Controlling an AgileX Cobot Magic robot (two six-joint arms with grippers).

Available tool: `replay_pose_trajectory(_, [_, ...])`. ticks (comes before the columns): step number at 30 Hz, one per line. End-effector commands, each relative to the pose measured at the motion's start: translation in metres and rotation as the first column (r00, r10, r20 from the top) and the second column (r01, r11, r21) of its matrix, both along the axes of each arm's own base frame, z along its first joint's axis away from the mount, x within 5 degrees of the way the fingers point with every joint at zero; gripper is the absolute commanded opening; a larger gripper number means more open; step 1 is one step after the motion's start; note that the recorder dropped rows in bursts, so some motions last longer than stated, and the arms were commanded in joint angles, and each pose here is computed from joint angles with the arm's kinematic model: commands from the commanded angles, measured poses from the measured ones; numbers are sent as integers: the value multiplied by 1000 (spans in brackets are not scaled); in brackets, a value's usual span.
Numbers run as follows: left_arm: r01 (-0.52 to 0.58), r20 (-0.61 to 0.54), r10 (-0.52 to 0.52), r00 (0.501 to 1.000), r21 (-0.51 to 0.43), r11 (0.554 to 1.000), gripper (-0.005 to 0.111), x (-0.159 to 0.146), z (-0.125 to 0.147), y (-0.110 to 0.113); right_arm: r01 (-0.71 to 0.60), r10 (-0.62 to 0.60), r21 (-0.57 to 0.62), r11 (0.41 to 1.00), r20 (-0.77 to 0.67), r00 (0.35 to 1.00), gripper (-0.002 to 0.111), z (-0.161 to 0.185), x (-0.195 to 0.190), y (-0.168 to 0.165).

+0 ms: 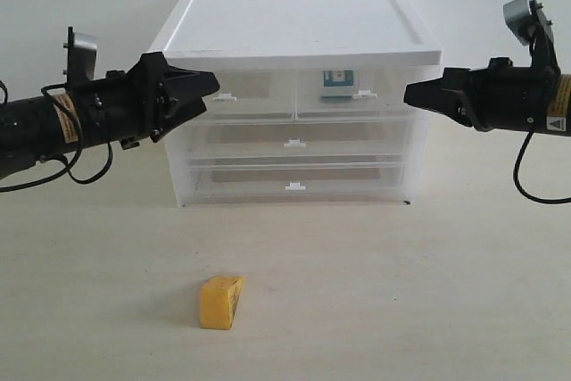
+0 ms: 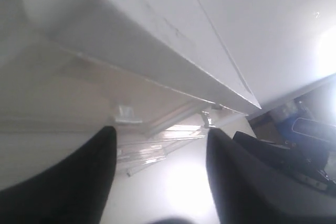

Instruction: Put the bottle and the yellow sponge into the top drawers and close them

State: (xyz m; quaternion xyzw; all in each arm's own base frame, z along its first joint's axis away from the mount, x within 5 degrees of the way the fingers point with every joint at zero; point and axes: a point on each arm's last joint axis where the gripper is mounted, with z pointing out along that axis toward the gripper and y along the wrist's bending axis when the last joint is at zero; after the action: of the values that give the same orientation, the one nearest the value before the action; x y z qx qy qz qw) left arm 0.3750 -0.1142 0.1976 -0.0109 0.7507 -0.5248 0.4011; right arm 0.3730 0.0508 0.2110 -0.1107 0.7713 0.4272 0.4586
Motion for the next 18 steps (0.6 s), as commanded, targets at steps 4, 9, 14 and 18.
replay_pose_trajectory(4, [51, -40, -54, 998, -58, 997, 50, 17, -16, -8, 3, -3, 12, 1000, 7, 1000, 0, 2, 1, -1])
replay_pose_trajectory(9, [44, -46, -47, 998, -66, 997, 50, 27, -24, -9, 4, -4, 7, 1000, 12, 1000, 0, 2, 1, -1])
replay_pose_trajectory(14, [40, -28, -42, 999, -66, 997, 50, 30, -21, -11, 7, -7, -2, 1000, 19, 1000, 0, 2, 1, -1])
replay_pose_trajectory(18, [47, -18, -47, 999, -44, 998, 50, 31, -19, -20, 11, -11, -8, 1000, 19, 1000, 0, 2, 2, -2])
